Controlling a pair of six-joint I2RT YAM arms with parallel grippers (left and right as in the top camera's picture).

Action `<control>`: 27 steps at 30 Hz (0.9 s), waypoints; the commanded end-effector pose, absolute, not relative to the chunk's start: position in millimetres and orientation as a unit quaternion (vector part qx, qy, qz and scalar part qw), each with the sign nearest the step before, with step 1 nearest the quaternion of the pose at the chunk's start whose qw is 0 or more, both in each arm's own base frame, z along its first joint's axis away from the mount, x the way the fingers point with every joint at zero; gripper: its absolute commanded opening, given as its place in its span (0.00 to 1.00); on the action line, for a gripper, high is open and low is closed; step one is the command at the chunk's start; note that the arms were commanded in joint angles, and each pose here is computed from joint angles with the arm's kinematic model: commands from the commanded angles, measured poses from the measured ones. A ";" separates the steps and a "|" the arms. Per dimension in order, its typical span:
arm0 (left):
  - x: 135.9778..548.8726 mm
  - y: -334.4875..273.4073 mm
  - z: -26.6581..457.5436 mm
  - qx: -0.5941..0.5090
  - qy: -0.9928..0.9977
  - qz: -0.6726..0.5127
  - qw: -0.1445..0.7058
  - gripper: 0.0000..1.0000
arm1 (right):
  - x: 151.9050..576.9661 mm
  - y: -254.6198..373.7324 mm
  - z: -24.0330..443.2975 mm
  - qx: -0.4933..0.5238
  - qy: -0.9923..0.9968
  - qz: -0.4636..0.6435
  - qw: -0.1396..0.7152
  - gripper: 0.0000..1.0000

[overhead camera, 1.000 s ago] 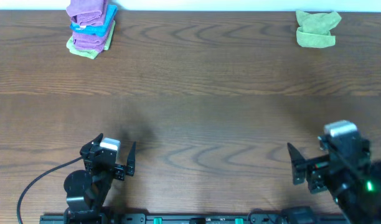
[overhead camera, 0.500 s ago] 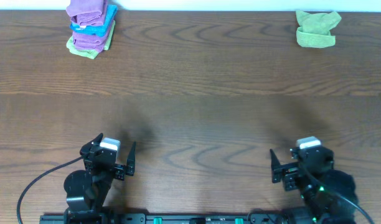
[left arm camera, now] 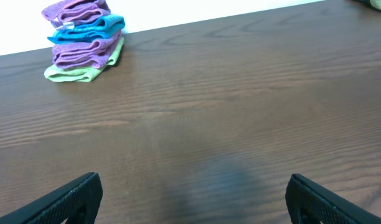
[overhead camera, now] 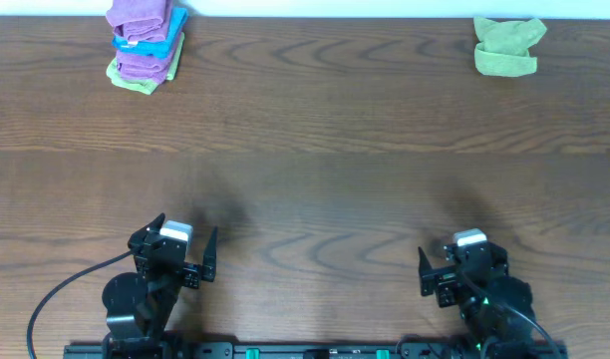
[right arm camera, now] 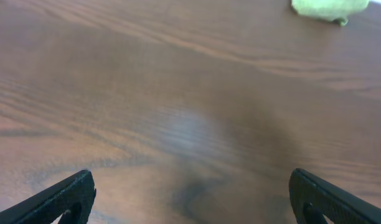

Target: Fold the cloth

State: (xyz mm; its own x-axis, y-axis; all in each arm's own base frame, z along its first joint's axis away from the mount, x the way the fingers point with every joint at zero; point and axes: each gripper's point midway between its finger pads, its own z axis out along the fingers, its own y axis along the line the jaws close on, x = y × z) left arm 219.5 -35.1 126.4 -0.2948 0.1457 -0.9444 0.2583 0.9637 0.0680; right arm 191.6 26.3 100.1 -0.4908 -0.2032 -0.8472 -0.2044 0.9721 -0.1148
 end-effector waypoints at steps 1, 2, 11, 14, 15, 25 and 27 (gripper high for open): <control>219.5 -35.6 117.4 0.124 0.808 -0.051 0.574 0.95 | 192.3 21.7 91.0 -0.109 0.868 -0.007 0.485 0.99; 219.5 -35.5 117.4 0.124 0.808 -0.051 0.574 0.95 | 192.1 21.6 87.7 -0.109 0.869 -0.007 0.482 0.99; 219.5 -35.6 117.4 0.124 0.808 -0.051 0.574 0.95 | 191.7 21.7 75.8 -0.110 0.875 -0.006 0.471 0.99; 219.5 -35.6 117.4 0.124 0.808 -0.051 0.574 0.95 | 191.7 21.7 75.8 -0.110 0.875 -0.006 0.471 0.99; 219.5 -35.6 117.4 0.124 0.808 -0.051 0.574 0.95 | 191.7 21.7 75.8 -0.110 0.875 -0.006 0.471 0.99; 219.5 -35.6 117.4 0.124 0.808 -0.051 0.574 0.95 | 191.7 21.7 75.8 -0.110 0.875 -0.006 0.471 0.99; 219.5 -35.6 117.4 0.125 0.808 -0.051 0.574 0.95 | 191.6 21.7 75.7 -0.110 0.875 -0.006 0.471 0.99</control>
